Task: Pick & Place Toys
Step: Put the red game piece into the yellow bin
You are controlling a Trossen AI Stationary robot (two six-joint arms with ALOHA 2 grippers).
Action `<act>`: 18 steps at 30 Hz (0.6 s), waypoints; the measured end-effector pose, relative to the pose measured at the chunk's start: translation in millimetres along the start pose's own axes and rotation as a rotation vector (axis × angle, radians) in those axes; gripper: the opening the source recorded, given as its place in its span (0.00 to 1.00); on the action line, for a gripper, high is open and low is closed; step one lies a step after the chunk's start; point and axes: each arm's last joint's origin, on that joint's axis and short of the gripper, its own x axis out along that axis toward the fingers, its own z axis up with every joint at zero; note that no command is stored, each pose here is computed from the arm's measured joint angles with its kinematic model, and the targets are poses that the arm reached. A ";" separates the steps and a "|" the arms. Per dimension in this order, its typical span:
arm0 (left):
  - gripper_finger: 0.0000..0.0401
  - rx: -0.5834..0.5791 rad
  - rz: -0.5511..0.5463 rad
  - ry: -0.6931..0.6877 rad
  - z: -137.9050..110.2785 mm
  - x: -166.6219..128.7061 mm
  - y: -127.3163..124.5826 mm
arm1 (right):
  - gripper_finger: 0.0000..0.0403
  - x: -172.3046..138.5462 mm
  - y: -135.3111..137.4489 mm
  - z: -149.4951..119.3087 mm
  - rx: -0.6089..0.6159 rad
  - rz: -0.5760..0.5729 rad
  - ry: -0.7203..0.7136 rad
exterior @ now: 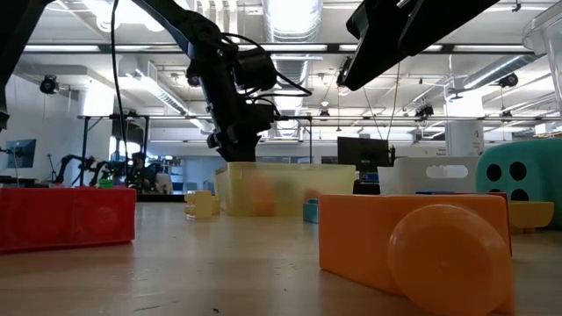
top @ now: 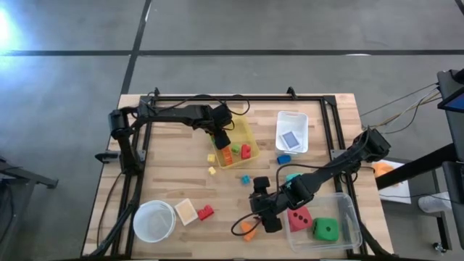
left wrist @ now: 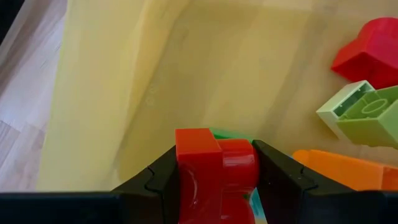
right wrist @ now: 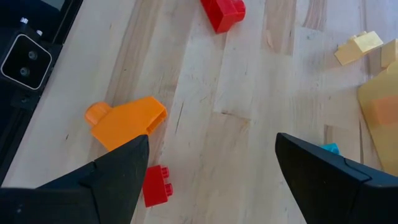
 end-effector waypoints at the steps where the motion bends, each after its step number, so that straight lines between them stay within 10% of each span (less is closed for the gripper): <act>1: 0.40 0.001 0.000 0.000 0.0 0.0 0.0 | 0.85 0.0 0.0 0.0 0.000 0.000 0.000; 9: 0.42 0.000 -0.001 0.003 -0.6 0.3 -1.8 | 0.85 0.0 0.0 0.0 0.000 0.000 0.000; 18: 0.75 0.010 -0.011 0.031 -4.2 2.5 -4.9 | 0.85 0.0 0.0 -0.1 0.000 0.000 0.001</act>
